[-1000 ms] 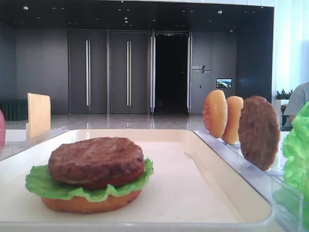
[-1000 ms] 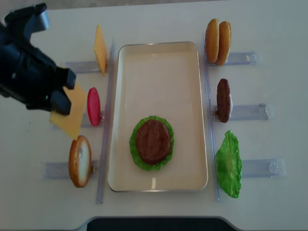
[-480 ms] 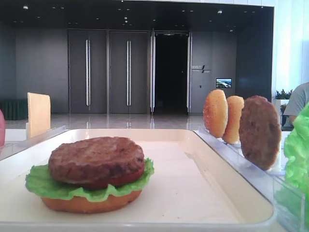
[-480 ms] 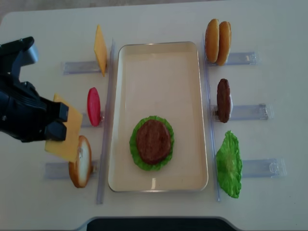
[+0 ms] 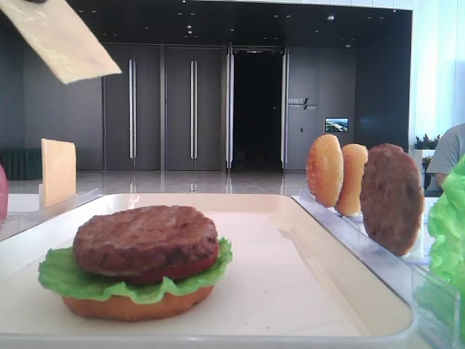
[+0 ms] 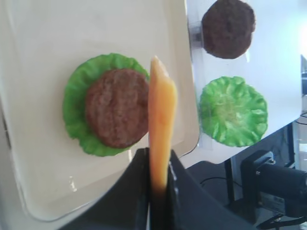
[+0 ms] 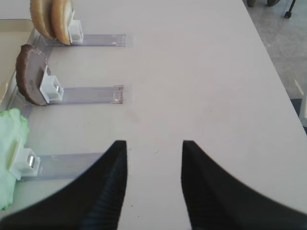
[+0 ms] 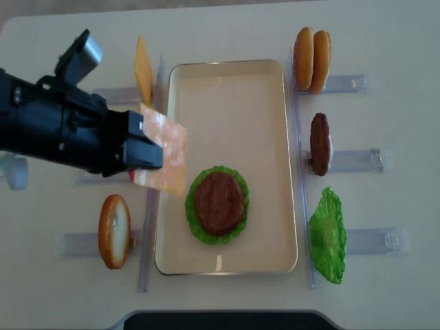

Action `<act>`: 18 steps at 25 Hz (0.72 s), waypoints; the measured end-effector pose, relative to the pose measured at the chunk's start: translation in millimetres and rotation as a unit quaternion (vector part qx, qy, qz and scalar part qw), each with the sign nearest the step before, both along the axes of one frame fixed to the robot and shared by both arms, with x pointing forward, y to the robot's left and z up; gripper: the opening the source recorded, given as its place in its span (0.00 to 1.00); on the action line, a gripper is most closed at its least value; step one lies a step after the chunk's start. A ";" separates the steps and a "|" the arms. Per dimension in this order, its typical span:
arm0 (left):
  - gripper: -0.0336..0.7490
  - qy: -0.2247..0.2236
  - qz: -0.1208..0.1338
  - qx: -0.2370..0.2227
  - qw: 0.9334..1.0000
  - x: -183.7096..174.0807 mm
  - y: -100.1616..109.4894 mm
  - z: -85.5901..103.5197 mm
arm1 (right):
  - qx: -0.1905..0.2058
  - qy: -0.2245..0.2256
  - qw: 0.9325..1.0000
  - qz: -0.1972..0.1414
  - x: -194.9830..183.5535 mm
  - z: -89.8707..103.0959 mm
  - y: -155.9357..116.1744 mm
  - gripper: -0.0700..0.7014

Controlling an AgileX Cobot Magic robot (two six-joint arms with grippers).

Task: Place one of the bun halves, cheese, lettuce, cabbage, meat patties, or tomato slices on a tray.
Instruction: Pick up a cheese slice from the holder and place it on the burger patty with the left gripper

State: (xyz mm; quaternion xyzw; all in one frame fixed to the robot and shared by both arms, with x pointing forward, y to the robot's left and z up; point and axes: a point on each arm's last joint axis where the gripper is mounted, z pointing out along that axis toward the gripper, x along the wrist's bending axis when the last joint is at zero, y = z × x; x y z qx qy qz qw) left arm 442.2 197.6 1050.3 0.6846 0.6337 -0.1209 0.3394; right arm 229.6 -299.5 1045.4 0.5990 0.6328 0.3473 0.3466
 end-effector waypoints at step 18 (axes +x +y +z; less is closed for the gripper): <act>0.08 -0.006 -0.073 -0.046 0.996 7.3 -80.4 -39.3 | 0.000 0.000 1.000 0.000 0.0 0.0 0.0 0.47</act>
